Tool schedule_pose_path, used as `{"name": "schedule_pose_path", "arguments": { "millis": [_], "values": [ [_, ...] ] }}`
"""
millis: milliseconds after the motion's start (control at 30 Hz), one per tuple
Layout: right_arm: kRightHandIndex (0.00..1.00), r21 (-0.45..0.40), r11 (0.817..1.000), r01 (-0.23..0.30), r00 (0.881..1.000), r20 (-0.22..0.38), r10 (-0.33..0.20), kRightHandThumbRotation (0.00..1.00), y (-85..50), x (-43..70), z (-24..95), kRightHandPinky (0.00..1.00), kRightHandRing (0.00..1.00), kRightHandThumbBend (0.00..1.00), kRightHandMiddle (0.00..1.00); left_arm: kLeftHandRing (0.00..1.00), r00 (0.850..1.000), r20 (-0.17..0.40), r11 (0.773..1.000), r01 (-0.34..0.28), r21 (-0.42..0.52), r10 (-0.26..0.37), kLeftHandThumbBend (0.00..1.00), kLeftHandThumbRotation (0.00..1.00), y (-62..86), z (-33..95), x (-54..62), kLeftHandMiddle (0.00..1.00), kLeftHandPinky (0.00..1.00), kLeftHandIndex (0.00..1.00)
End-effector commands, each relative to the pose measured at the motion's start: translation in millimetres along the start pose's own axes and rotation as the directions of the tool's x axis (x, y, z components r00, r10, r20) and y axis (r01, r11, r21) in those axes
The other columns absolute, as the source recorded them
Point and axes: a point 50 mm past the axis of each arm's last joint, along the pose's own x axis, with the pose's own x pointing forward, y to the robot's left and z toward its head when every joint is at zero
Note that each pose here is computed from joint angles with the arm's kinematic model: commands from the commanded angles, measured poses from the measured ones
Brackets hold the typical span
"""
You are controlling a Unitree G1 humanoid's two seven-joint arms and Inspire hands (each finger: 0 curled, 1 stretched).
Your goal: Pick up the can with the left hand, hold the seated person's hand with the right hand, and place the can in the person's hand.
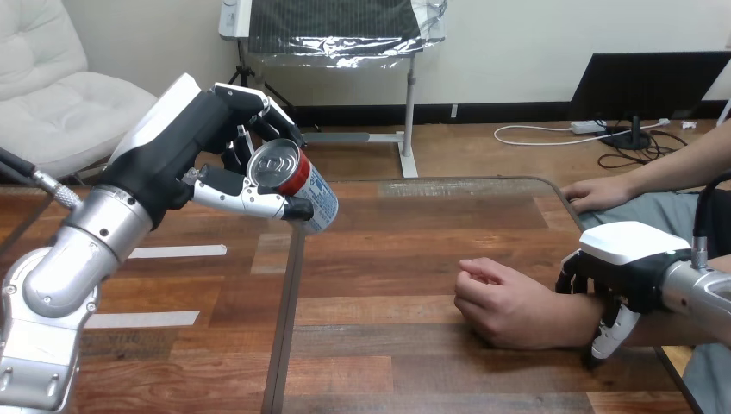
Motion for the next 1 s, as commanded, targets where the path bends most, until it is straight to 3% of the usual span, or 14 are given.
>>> {"name": "schedule_pose_path", "arguments": {
  "millis": [0, 267, 667, 967],
  "values": [
    [0.66, 0.038, 0.998, -0.046, 0.999, 0.03, 0.045, 0.2, 13.2, 11.1, 13.1, 0.47, 0.58, 0.8, 0.64, 0.27, 0.994, 0.085, 0.996, -0.077, 0.038, 0.073, 0.63, 0.0, 20.8, 18.7, 0.6, 0.34, 0.21, 0.38],
    [0.64, 0.055, 0.997, -0.054, 0.998, 0.041, 0.052, 0.2, 16.6, 13.5, 16.9, 0.41, 0.51, 0.79, 0.58, 0.27, 0.994, 0.082, 0.997, -0.076, 0.034, 0.073, 0.63, 0.0, 21.0, 18.7, 0.6, 0.34, 0.21, 0.38],
    [0.64, 0.068, 0.993, -0.098, 0.995, 0.043, 0.095, 0.23, 23.7, 18.4, 23.2, 0.48, 0.58, 0.78, 0.62, 0.27, 0.993, 0.087, 0.996, -0.078, 0.034, 0.075, 0.62, 0.0, 21.9, 19.5, 0.9, 0.34, 0.21, 0.38],
    [0.63, 0.09, 0.99, -0.113, 0.992, 0.058, 0.108, 0.21, 27.0, 19.9, 27.3, 0.45, 0.54, 0.81, 0.61, 0.27, 0.993, 0.087, 0.996, -0.08, 0.038, 0.076, 0.62, 0.0, 23.2, 20.4, 1.1, 0.34, 0.21, 0.38]
  ]
}}
